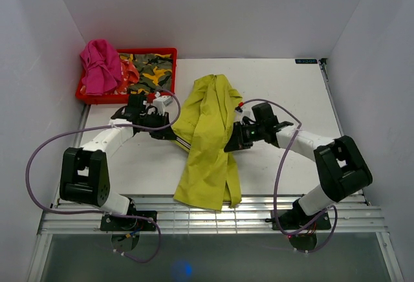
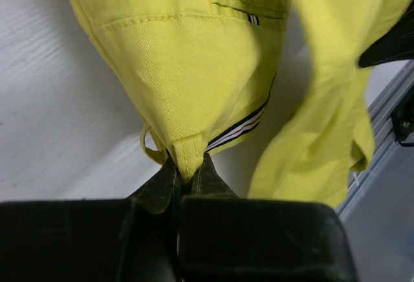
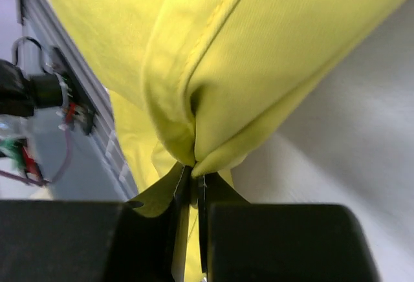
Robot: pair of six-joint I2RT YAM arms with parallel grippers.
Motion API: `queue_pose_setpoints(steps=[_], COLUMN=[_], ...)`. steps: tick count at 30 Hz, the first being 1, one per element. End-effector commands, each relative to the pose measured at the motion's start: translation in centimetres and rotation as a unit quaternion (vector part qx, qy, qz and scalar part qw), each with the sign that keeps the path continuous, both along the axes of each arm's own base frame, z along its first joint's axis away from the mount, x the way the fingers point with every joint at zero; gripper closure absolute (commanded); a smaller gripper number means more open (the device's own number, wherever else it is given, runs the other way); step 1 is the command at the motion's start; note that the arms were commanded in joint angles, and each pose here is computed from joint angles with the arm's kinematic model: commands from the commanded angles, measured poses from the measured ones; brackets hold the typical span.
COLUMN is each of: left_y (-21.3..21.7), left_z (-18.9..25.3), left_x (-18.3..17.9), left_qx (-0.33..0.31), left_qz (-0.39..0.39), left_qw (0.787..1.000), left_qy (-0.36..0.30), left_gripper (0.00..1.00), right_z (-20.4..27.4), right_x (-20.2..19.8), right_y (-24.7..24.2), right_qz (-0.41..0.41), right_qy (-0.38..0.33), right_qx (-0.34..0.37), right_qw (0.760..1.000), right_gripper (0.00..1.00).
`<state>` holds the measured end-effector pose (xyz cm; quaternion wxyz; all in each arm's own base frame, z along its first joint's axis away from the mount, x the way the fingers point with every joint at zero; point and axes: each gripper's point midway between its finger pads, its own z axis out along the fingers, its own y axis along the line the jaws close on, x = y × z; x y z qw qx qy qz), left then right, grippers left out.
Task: Fold and stack the trousers
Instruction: Flatten the trousers out
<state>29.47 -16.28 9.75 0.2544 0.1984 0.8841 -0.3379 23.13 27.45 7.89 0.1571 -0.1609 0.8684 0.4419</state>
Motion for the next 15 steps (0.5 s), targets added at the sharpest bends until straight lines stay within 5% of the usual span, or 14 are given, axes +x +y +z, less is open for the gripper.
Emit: queue_pose_setpoints(steps=[1,8,15], left_y=[2.6,8.7,15.9], left_z=[3.0,7.0,8.5], left_x=[1.4,3.6,3.2], left_qx=[0.041,0.138,0.246], left_qz=[0.024,0.066,0.094], left_qw=[0.997,0.980,0.955], left_qy=[-0.054,-0.129,-0.135], left_gripper=[1.00,1.00,1.00], right_z=[3.4,5.2,7.0], right_x=[2.5,5.0,5.7], right_y=[-4.5,-16.3,-27.7], right_qz=[0.059,0.045,0.051], right_qy=[-0.114,-0.161,-0.227], right_qx=[-0.041,-0.178,-0.350], right_qw=[0.991,0.970,0.908], right_gripper=[0.92,0.92,0.92])
